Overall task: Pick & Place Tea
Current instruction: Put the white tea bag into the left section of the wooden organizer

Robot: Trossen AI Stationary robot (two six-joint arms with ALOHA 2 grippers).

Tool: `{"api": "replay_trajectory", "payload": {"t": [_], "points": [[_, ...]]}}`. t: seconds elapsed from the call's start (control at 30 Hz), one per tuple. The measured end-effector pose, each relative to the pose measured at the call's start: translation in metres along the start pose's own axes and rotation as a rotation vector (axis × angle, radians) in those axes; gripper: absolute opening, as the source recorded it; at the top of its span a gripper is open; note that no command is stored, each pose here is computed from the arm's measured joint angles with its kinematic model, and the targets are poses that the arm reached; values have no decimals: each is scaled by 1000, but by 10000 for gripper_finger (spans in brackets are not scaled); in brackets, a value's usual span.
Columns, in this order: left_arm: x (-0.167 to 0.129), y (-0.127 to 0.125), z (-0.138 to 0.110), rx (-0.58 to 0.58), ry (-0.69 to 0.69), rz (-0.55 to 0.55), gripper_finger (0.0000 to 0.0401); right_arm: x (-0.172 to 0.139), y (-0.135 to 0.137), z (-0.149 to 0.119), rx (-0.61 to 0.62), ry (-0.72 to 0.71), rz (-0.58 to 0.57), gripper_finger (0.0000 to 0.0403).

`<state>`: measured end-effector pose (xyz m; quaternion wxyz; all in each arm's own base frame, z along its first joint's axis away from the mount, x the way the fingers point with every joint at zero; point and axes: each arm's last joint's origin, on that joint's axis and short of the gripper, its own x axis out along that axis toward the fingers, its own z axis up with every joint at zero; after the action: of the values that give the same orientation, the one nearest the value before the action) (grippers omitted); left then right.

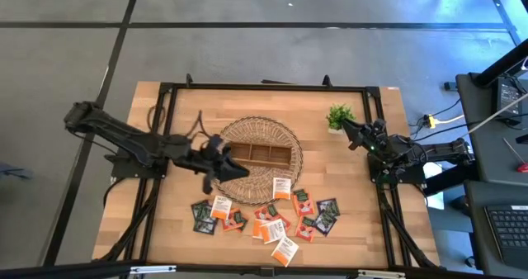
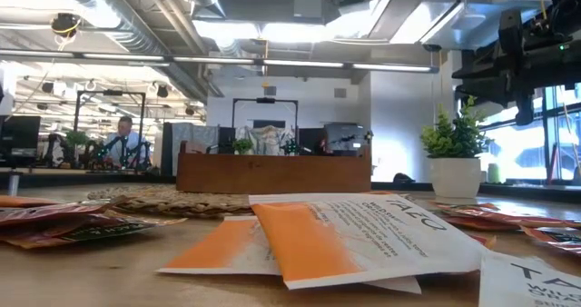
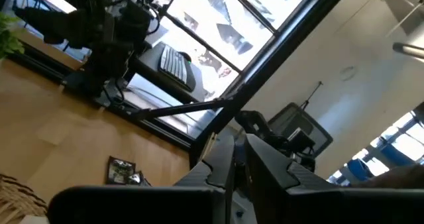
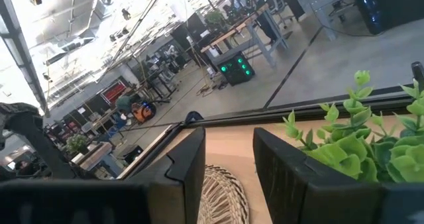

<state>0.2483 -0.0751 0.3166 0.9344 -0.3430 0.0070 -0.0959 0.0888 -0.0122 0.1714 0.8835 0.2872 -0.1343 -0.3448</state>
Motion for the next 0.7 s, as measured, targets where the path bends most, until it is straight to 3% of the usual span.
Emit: {"api": "replay_trajectory", "payload": {"t": [0.23,0.43,0.63,0.7], "points": [[29,16,-22,-38,-40,95,40,0,0,0,1,7,11,129],[37,19,-35,-107,-71,151,92,0,3,-1,3,50,82,129],[35,8,-44,-128,4,79,141,0,3,-1,-1,58,96,129],[34,6,-47,-207,25,70,148,0,3,-1,-16,58,97,129]]}}
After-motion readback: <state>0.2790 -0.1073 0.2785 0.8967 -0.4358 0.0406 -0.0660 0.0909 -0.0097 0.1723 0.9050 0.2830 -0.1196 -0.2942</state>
